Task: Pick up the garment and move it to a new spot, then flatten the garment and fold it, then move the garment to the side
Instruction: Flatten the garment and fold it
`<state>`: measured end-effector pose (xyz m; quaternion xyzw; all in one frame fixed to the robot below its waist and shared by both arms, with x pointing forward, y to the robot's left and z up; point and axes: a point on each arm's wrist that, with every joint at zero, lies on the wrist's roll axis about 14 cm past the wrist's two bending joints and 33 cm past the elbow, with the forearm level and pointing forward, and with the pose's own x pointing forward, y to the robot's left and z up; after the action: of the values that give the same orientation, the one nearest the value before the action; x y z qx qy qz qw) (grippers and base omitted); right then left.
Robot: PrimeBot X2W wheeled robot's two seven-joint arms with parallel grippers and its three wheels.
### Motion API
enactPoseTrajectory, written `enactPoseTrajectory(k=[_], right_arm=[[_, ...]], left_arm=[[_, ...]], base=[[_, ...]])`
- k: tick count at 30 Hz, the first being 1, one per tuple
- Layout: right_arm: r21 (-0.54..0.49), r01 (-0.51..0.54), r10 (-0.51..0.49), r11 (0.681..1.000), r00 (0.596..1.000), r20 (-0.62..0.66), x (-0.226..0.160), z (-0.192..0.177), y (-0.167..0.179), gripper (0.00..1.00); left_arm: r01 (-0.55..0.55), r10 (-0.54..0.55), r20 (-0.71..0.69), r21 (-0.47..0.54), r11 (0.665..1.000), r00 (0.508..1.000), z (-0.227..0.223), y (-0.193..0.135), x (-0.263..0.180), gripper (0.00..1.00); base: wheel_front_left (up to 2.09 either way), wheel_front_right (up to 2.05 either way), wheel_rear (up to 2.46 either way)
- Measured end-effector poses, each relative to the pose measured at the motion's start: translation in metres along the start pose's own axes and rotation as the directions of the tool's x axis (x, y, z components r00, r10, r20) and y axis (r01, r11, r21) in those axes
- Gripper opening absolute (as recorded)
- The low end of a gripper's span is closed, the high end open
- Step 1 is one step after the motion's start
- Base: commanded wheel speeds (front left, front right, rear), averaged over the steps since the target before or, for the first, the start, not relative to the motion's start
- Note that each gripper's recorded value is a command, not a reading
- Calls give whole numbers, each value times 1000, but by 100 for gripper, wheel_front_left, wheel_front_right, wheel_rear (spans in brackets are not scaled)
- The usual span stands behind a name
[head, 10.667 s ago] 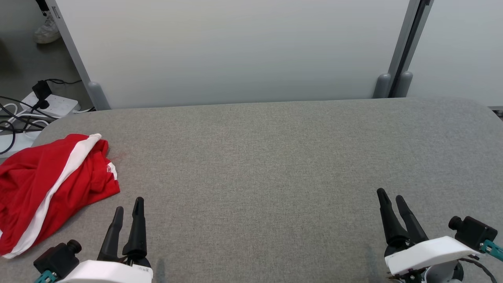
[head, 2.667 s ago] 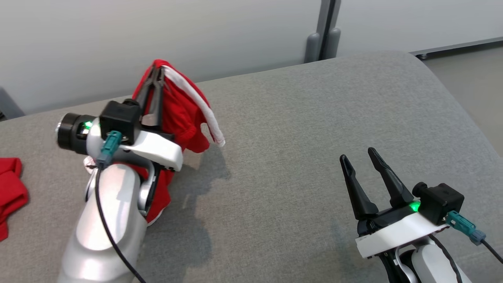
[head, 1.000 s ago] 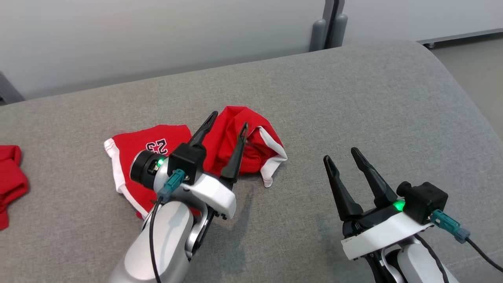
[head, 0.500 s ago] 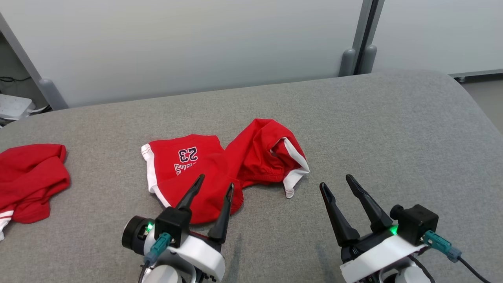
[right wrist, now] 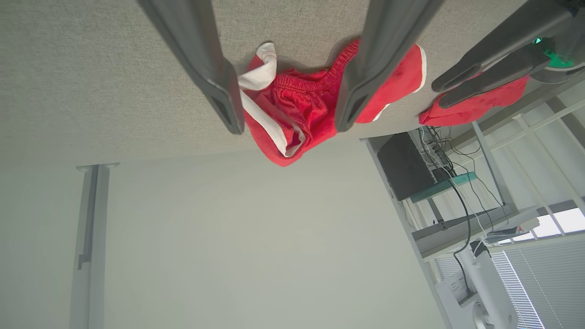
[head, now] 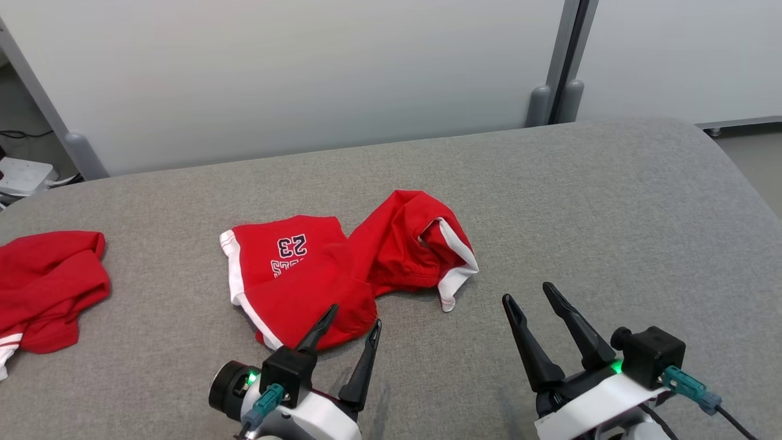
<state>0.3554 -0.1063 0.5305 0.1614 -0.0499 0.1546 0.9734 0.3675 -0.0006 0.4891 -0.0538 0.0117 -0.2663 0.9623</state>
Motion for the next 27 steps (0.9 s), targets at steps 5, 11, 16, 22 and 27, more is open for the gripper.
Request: enactPoseTrajectory(k=[5, 11, 16, 22, 27], right_arm=[[-4, 44, -44, 999, 999, 1, -4, 1, -15, 100], [-11, 84, -84, 996, 996, 2, -5, 3, -29, 100], [-18, 109, -109, 994, 994, 5, 0, 5, -41, 100], [-23, 157, -157, 987, 987, -18, -2, -2, -57, 100], [-36, 172, -172, 984, 985, -2, 6, 4, -67, 100]], left_arm=[[55, -55, -39, -6, 998, 998, -10, -11, 16, 100], [133, -132, -81, 0, 991, 988, -19, -26, 42, 100], [192, -194, -113, -23, 981, 975, -29, -40, 57, 100], [234, -235, -172, -30, 972, 957, -49, -51, 76, 100], [223, -214, -232, 14, 975, 949, -69, -44, 91, 100]], base=[[0, 0, 0], [0, 0, 0], [0, 0, 0], [0, 0, 0], [0, 0, 0]])
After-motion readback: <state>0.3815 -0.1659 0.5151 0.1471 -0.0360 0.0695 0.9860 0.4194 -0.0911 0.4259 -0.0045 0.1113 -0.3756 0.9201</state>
